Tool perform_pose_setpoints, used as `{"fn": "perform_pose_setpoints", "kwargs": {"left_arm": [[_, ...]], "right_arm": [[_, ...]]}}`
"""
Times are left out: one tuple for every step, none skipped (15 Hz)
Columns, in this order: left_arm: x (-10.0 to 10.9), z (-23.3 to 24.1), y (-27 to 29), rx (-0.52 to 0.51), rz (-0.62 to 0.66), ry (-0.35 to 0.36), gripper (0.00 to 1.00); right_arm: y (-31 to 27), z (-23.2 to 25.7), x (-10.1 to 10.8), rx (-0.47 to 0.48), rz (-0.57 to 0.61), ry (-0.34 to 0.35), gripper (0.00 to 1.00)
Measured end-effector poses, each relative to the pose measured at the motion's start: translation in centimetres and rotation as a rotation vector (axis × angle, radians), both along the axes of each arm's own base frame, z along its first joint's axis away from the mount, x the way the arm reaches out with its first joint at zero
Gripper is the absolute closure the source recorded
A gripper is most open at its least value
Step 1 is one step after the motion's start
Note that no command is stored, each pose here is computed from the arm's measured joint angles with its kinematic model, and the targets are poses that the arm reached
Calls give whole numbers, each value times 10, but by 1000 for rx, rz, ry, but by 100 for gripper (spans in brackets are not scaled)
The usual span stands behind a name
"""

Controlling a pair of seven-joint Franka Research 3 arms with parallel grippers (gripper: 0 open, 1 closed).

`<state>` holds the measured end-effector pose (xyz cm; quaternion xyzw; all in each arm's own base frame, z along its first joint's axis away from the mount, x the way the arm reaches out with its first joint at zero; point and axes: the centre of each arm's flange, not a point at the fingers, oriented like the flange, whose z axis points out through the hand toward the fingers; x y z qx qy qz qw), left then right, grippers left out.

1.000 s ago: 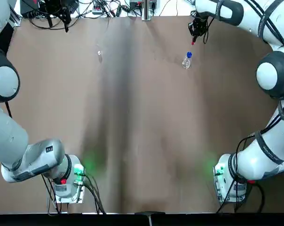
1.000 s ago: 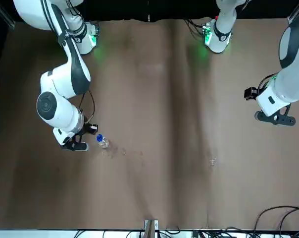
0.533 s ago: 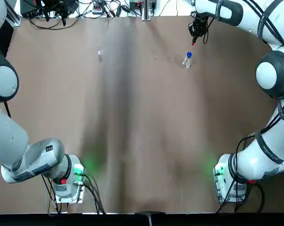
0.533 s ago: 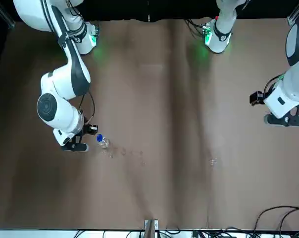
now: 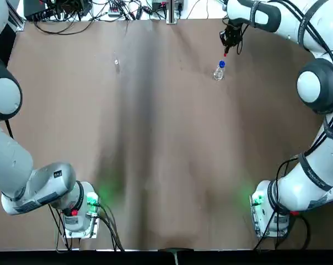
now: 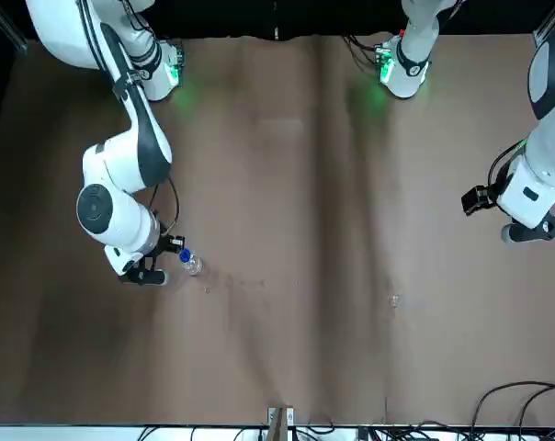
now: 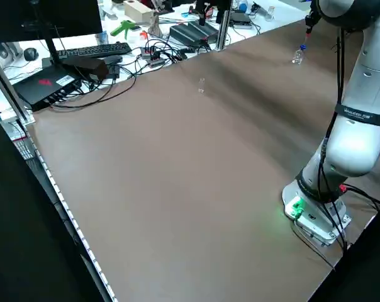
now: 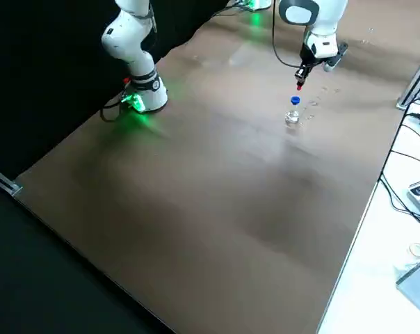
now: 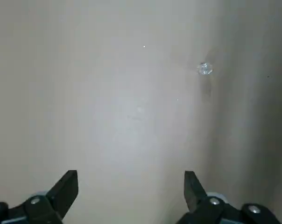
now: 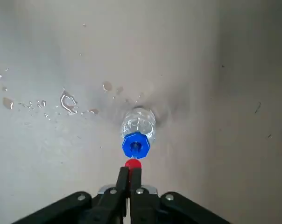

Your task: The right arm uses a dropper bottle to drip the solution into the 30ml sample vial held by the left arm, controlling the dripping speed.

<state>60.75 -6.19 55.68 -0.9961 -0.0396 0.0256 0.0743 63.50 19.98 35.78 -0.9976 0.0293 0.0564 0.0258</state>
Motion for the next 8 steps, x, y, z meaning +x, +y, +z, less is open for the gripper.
{"fn": "perform_pose_setpoints", "kwargs": {"left_arm": [[0,0,1,0,1,0,0],[0,0,2,0,3,0,0],[0,0,2,0,4,0,0],[0,1,2,1,4,-3,0],[-1,6,2,2,6,-11,0],[-3,13,2,3,8,-23,0],[-7,21,2,-4,12,-32,0],[-11,27,3,-18,21,-33,0]], "right_arm": [[0,-2,0,0,0,2,96],[0,-6,0,-2,0,7,94],[0,-7,0,-2,0,10,88],[0,-9,0,-3,0,11,81],[0,-9,1,-3,0,11,81],[0,-9,1,-2,1,11,77],[1,-9,0,-2,1,10,69],[2,-9,0,-2,3,10,61]]}}
